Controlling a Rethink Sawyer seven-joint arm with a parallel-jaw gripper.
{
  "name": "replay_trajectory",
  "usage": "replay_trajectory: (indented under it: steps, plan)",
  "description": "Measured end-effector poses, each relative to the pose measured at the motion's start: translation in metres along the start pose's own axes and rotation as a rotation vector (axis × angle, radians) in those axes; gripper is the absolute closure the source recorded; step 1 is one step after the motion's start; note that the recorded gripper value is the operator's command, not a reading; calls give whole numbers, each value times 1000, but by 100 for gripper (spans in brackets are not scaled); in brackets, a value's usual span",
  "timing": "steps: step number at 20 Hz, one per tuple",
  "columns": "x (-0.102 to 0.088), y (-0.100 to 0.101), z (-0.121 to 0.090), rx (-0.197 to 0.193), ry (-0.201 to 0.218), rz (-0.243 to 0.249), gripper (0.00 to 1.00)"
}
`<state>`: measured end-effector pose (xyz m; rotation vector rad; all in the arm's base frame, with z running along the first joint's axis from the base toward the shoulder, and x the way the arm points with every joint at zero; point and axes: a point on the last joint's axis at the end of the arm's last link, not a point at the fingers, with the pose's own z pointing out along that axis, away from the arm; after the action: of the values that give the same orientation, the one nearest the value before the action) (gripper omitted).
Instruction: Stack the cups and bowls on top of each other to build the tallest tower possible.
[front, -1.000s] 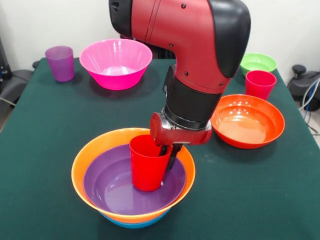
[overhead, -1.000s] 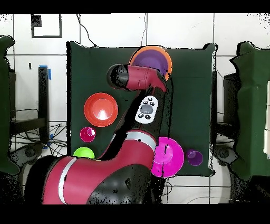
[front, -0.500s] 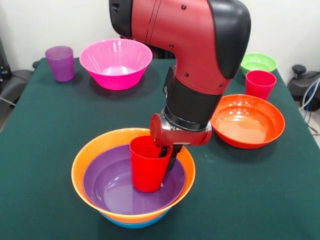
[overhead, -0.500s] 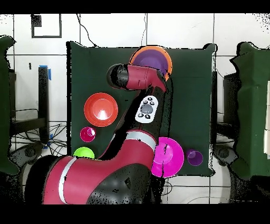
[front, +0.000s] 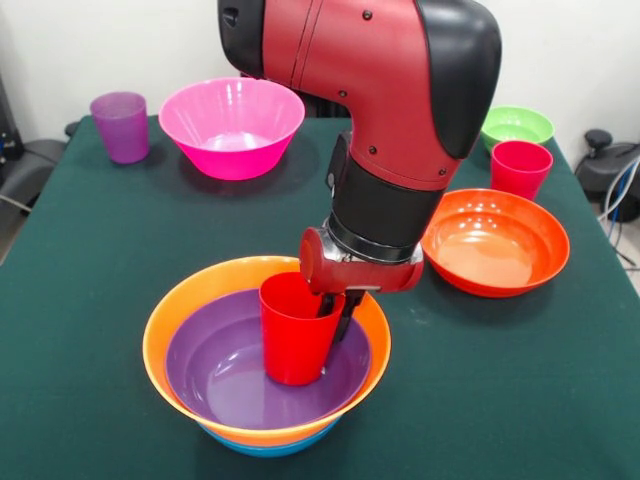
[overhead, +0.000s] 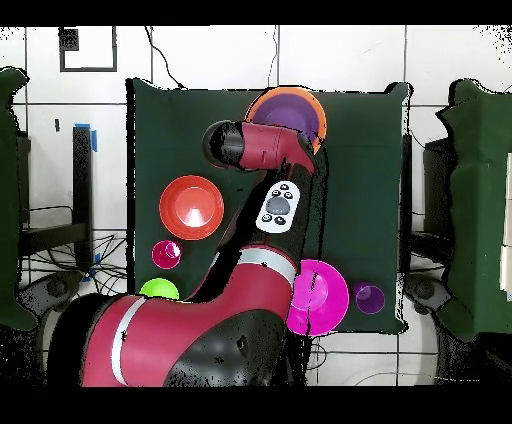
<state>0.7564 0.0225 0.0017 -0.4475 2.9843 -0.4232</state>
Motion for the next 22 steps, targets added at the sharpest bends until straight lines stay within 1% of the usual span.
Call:
replay_trajectory:
  steps: [22]
  plan:
    - [-5,0,2,4,-8,-4,100]
